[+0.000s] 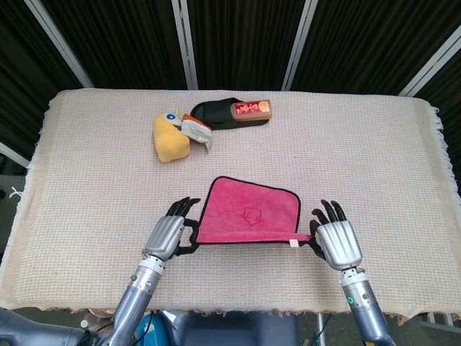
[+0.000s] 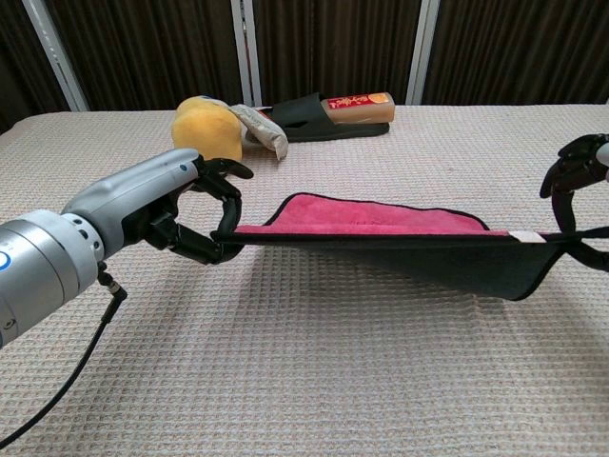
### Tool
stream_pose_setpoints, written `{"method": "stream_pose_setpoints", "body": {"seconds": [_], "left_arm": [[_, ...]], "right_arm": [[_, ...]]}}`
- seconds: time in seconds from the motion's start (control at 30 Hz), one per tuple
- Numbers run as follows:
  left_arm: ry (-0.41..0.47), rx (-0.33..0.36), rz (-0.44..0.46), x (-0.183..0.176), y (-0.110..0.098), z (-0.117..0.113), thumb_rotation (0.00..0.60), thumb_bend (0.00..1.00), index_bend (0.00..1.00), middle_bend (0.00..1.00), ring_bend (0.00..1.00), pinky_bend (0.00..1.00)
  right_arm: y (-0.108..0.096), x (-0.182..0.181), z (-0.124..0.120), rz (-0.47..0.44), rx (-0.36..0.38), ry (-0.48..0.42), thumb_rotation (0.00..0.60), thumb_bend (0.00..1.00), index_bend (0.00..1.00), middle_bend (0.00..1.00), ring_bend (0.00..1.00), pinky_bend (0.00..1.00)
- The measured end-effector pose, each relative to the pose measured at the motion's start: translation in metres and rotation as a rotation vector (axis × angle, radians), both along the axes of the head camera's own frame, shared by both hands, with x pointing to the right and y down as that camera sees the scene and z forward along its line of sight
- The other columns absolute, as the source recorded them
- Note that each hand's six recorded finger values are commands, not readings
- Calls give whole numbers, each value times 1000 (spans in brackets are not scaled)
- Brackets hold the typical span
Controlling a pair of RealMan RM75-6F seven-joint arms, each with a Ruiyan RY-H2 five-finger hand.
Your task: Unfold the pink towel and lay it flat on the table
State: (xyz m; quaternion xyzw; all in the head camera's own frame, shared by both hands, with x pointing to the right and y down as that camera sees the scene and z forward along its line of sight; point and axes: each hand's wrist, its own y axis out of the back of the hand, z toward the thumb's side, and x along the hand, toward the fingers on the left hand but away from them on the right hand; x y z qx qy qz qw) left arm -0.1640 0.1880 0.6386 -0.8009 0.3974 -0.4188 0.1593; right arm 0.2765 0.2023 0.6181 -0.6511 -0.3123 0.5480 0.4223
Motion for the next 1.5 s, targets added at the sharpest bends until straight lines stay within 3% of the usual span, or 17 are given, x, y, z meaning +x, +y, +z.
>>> {"method": "stream_pose_setpoints", "body": {"seconds": [0.53,0.87,1.03,1.3,1.4,1.5], "left_arm": [[-13,-25,6,-3,10,12,600,495,735,77,0,0],[-33,-62,30,-3,12,20,600,420,605,62,0,0],[-61,-79,53,-6,14,24,600,365,451,25,0,0],[-95,-105,81,-13,11,29,600,308,288,2,0,0],[-100,-107,89,-15,10,29,600,264,189,0,0,0],[-102,-117,98,-17,9,29,600,231,167,0,0,0]], "right_arm": [[19,3,14,10,-60,-32,600,668,726,322,132,138],[23,5,19,17,-88,-36,600,668,724,322,132,138],[26,6,21,18,-126,-27,600,668,564,322,128,138],[30,9,24,12,-182,21,600,663,336,256,93,138],[30,9,23,10,-188,25,600,620,249,221,71,138],[31,9,21,6,-193,29,600,552,165,173,42,129]]}}
